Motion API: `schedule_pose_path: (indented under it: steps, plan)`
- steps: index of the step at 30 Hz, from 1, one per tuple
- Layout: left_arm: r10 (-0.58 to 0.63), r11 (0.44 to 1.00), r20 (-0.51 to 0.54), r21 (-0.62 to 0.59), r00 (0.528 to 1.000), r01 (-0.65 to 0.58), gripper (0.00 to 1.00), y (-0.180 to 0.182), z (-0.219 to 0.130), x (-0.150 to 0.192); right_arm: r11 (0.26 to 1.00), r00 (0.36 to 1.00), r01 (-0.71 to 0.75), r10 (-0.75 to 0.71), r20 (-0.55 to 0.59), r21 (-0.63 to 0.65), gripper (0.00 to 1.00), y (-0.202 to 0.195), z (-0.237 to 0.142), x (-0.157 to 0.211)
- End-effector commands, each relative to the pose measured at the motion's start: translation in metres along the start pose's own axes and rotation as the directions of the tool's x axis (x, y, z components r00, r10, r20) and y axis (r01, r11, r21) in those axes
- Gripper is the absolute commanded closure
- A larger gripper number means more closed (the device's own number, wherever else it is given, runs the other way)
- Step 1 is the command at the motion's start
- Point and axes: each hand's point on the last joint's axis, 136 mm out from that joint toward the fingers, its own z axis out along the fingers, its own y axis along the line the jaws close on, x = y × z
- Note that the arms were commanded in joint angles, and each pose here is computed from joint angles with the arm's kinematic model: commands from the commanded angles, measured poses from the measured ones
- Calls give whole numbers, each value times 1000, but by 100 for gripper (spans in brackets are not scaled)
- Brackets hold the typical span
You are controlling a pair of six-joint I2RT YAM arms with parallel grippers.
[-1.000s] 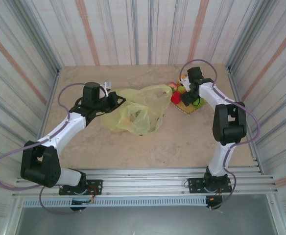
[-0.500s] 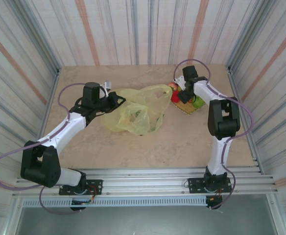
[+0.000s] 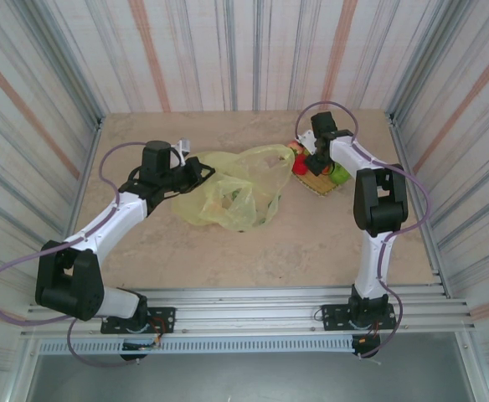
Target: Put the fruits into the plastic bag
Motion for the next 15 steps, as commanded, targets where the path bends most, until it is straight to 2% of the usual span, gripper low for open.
schedule_pose_path:
  steps: [1,15]
  plan:
    - [-29,999,-17,-14,999,29,100,6,2,3,999,1000,17,-17,-23,-36,28,5,5,2]
    - [-35,999,-21,-14,999,35,100,7,3,4,994,999,2,-8,-52,-111,24,13,6,9]
